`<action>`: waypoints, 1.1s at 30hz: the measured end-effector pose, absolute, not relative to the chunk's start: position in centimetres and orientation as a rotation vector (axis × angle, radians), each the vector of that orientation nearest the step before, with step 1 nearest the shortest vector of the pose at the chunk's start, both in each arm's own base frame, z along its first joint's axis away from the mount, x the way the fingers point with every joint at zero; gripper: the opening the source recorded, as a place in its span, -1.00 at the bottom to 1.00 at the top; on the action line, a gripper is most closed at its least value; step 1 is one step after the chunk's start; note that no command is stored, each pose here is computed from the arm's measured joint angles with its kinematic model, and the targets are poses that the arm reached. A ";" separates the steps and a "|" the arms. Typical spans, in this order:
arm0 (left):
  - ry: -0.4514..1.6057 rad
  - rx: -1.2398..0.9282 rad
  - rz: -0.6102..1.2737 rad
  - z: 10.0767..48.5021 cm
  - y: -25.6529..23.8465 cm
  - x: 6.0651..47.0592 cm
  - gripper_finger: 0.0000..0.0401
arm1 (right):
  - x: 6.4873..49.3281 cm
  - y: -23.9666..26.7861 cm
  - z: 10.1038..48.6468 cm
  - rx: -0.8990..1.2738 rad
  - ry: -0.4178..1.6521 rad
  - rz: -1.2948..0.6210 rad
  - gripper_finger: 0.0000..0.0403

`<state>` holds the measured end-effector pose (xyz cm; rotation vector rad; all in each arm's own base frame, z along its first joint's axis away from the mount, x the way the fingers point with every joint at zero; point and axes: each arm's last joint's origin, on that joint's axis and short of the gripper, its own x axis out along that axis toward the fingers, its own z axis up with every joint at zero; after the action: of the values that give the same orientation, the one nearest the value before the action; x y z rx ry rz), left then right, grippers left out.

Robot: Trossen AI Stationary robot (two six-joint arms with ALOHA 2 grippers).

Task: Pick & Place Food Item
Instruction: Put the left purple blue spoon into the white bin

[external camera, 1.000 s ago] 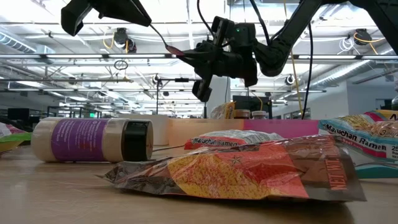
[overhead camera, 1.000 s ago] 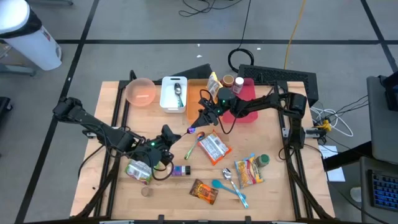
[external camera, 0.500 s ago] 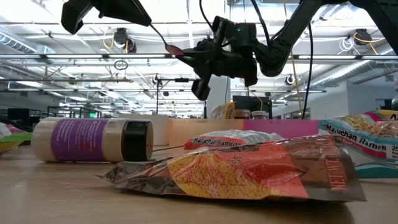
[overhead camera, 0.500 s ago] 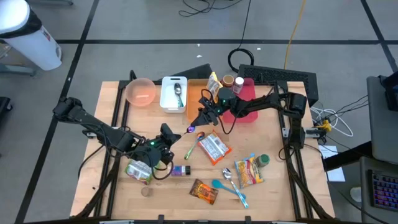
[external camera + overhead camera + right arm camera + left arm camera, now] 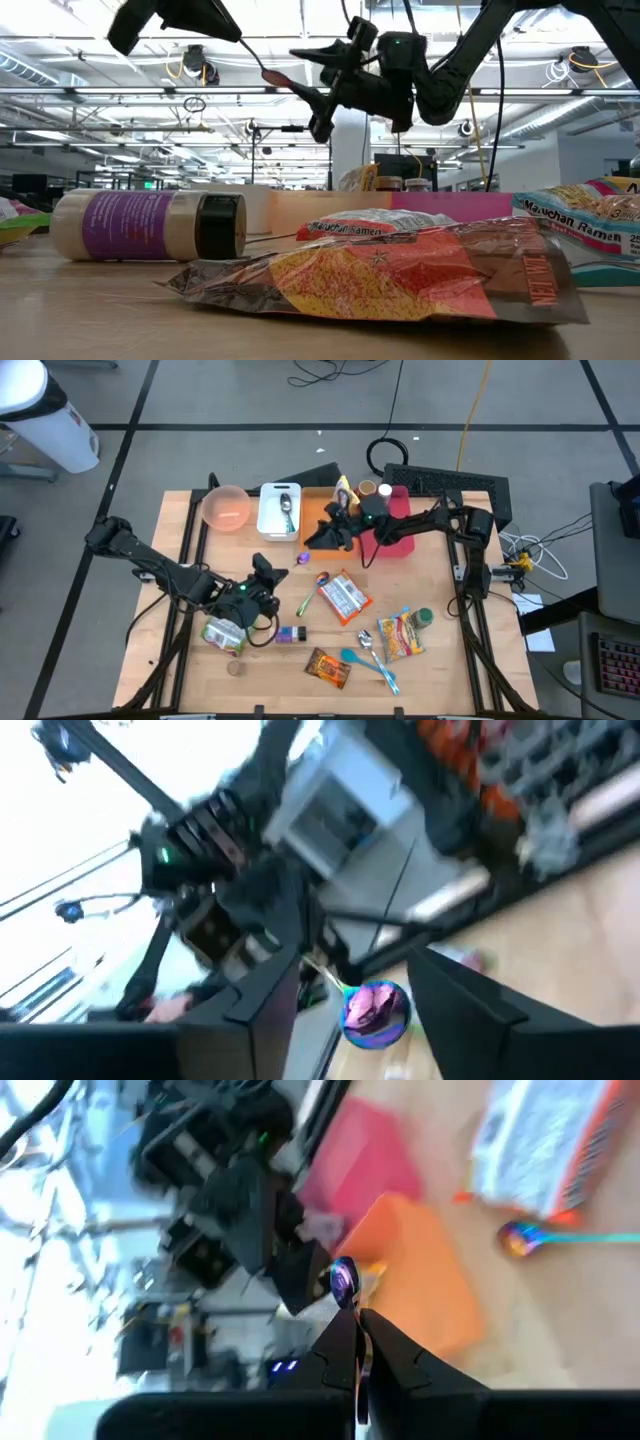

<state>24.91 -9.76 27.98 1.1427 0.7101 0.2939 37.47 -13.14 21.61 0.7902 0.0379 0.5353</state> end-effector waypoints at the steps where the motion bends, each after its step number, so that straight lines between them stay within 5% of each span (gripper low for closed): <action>1: 0.718 1.148 0.320 28.0 -9.6 24.9 -0.98 | 37.4 -13.4 21.8 0.775 0.007 0.528 -0.05; 12: 0.849 0.908 0.463 28.1 -3.2 25.4 -0.98 | 37.1 -11.8 23.7 0.461 -0.224 0.597 -0.02; 26: 1.027 0.596 0.583 25.3 7.9 26.9 -0.97 | 39.0 -7.9 21.6 0.180 -0.130 0.601 -0.15; 33: 1.068 0.643 0.603 23.3 10.0 28.5 -0.98 | 39.5 -7.4 19.9 0.095 -0.019 0.519 -0.15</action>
<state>28.47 9.97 23.31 0.6428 1.0677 0.6025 39.55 -7.41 19.94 0.0951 -0.0190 0.5186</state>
